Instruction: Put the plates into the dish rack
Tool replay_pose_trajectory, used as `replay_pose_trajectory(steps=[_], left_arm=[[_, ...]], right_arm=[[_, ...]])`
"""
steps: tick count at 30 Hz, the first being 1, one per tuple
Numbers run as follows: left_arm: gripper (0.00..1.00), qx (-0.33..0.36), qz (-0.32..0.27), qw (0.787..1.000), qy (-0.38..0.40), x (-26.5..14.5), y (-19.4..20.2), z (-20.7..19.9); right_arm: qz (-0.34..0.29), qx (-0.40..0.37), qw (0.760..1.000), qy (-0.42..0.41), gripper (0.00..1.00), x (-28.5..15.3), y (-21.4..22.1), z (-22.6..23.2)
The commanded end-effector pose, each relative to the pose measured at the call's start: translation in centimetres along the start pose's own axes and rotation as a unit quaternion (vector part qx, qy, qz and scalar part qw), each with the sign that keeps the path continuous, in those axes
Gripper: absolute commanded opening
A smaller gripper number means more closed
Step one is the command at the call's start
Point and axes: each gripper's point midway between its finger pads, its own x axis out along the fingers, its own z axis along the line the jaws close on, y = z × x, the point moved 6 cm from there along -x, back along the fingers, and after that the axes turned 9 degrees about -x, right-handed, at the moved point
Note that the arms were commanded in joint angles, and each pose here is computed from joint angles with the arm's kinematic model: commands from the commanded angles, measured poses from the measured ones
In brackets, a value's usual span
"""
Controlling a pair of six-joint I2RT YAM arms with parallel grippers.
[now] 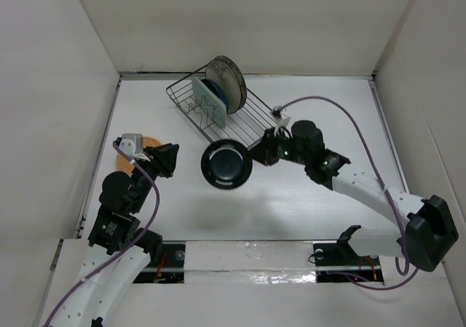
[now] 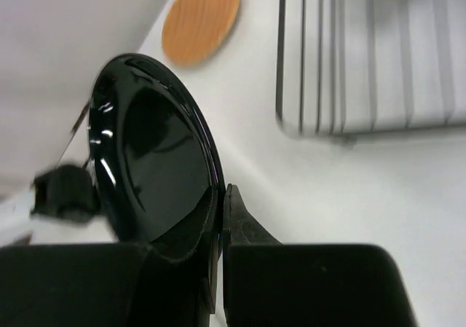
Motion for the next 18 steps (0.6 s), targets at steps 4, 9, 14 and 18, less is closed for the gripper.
replay_pose_trajectory(steps=[4,9,14,18], left_arm=[[0.21,0.0,-0.037,0.999,0.019,-0.3,-1.6,-0.8],[0.21,-0.001,-0.041,0.999,0.019,-0.4,-1.7,-0.8],[0.21,-0.001,-0.042,0.999,0.019,-0.5,-1.8,-0.8],[0.21,-0.002,-0.039,0.999,0.025,-0.5,-1.7,-1.1]], right_arm=[[-0.139,-0.123,0.961,0.204,0.0,2.9,-12.9,-1.2],[-0.181,-0.218,0.901,0.327,0.0,6.3,-20.3,-0.2],[-0.15,-0.308,0.827,0.446,0.0,11.4,-21.9,-2.1],[-0.148,-0.353,0.782,0.492,0.0,13.6,-22.8,-1.5]])
